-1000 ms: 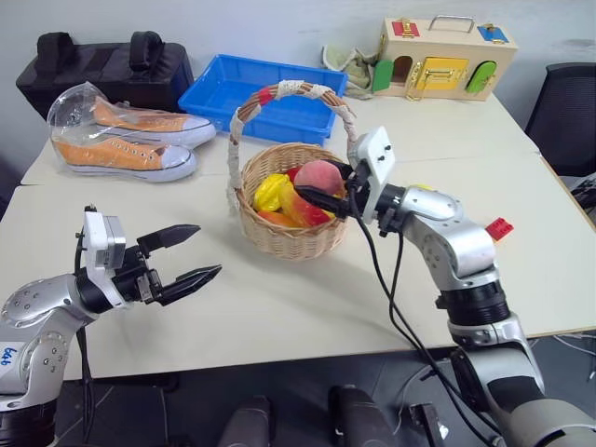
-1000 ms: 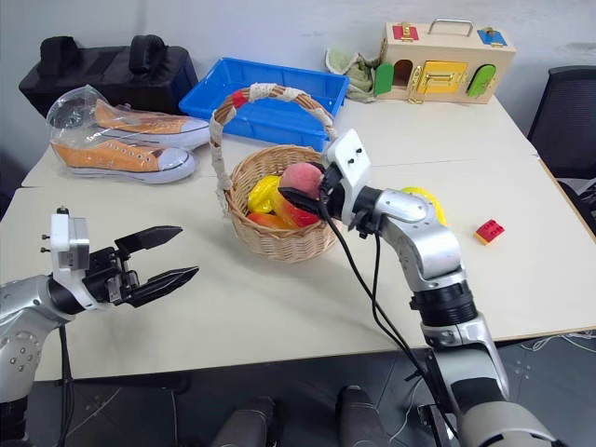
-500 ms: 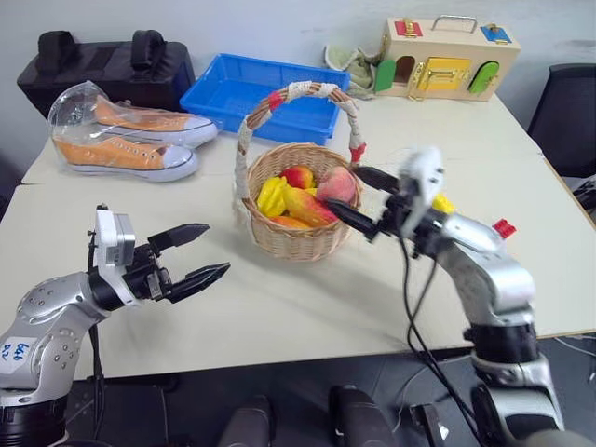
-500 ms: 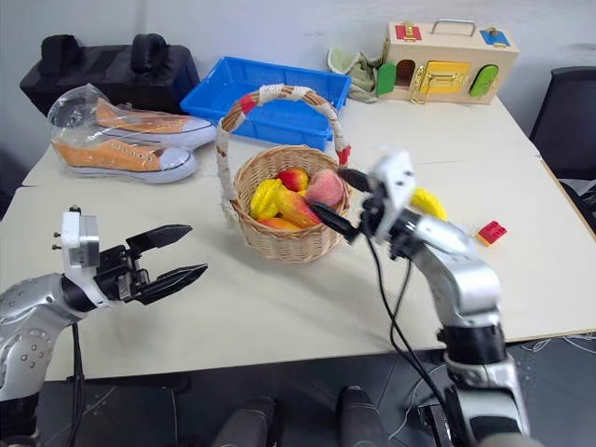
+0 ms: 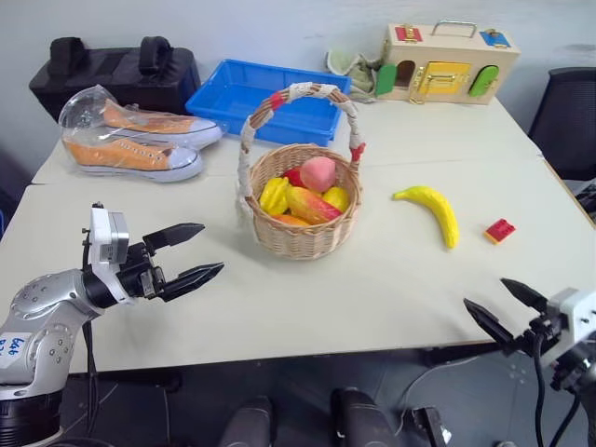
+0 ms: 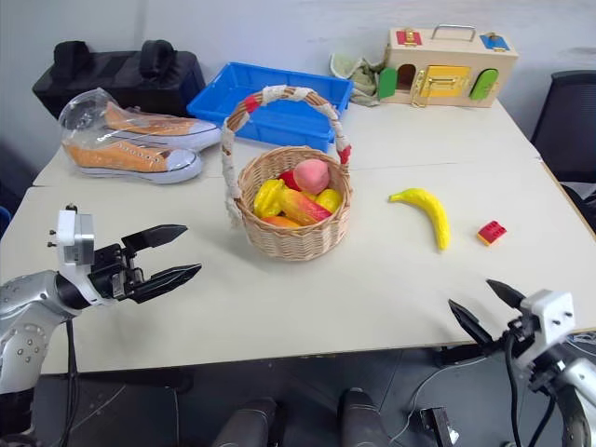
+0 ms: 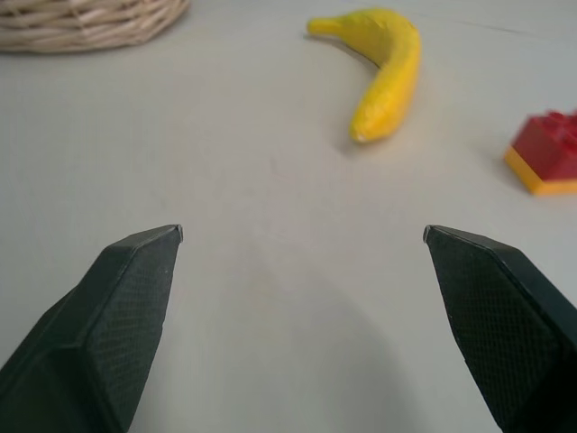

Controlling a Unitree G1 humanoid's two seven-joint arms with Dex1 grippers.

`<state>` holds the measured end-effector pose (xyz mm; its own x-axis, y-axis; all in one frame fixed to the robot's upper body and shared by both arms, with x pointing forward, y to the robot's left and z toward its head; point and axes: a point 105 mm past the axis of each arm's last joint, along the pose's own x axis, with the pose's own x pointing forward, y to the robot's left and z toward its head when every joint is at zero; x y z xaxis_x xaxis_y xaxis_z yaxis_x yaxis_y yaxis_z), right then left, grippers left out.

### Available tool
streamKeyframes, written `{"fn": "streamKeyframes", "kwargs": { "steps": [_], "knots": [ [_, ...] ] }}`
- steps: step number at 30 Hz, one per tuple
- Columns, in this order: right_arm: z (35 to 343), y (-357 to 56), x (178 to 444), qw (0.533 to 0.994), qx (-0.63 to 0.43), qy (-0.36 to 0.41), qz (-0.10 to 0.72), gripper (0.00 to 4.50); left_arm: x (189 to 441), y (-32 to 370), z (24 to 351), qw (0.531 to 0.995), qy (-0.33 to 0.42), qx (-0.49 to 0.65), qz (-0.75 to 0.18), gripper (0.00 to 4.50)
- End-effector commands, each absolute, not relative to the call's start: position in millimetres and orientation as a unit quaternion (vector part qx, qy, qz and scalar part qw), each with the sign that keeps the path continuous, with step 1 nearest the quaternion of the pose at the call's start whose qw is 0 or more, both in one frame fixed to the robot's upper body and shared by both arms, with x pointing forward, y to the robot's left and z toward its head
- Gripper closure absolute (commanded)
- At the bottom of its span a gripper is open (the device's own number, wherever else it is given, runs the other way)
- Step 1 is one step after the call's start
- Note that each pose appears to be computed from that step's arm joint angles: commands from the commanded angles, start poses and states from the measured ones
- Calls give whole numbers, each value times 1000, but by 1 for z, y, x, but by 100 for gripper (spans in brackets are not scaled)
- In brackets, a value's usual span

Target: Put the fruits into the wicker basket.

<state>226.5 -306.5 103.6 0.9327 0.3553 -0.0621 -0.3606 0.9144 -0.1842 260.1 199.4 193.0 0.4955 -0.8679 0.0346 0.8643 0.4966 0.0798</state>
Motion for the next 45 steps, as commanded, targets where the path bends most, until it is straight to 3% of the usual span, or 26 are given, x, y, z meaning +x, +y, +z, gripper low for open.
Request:
{"fn": "streamKeyframes", "kwargs": {
  "steps": [1, 4, 7, 10, 14, 18, 24, 28, 30, 32, 34, 37, 45],
  "knots": [
    [127, -307, 255, 976, -130, -28, 172, 3, 258, 200, 200, 861, -41, 39, -506, 0],
    [135, -303, 283, 975, -131, -12, 176, 3, 259, 199, 202, 863, -46, 44, -501, 0],
    [152, -283, 333, 969, -108, 23, 220, 3, 258, 196, 205, 862, -51, 36, -504, 0],
    [150, -270, 365, 960, -101, 91, 244, 3, 258, 193, 205, 861, -52, 37, -504, 0],
    [157, -269, 409, 964, -118, 134, 195, 3, 258, 190, 204, 860, -53, 36, -506, 0],
    [153, -270, 428, 956, -143, 191, 172, 3, 256, 186, 204, 860, -55, 39, -506, 0],
    [150, -266, 427, 941, -108, 251, 199, 195, 250, 191, 204, 868, -61, 40, -492, 0],
    [163, -267, 423, 944, -91, 226, 224, 322, 247, 194, 202, 871, -58, 38, -486, 0],
    [186, -258, 416, 941, -80, 173, 281, 383, 246, 195, 202, 874, -60, 36, -481, 0],
    [211, -248, 404, 930, -84, 116, 339, 386, 246, 196, 202, 876, -60, 34, -478, 0],
    [234, -221, 376, 891, -113, 76, 434, 386, 245, 199, 200, 878, -56, 33, -475, 0],
    [257, -172, 350, 860, -86, 66, 499, 386, 245, 202, 199, 881, -52, 32, -469, 0],
    [265, -59, 364, 871, -33, 85, 483, 386, 249, 200, 196, 883, -53, 25, -465, 0]
  ]
}}
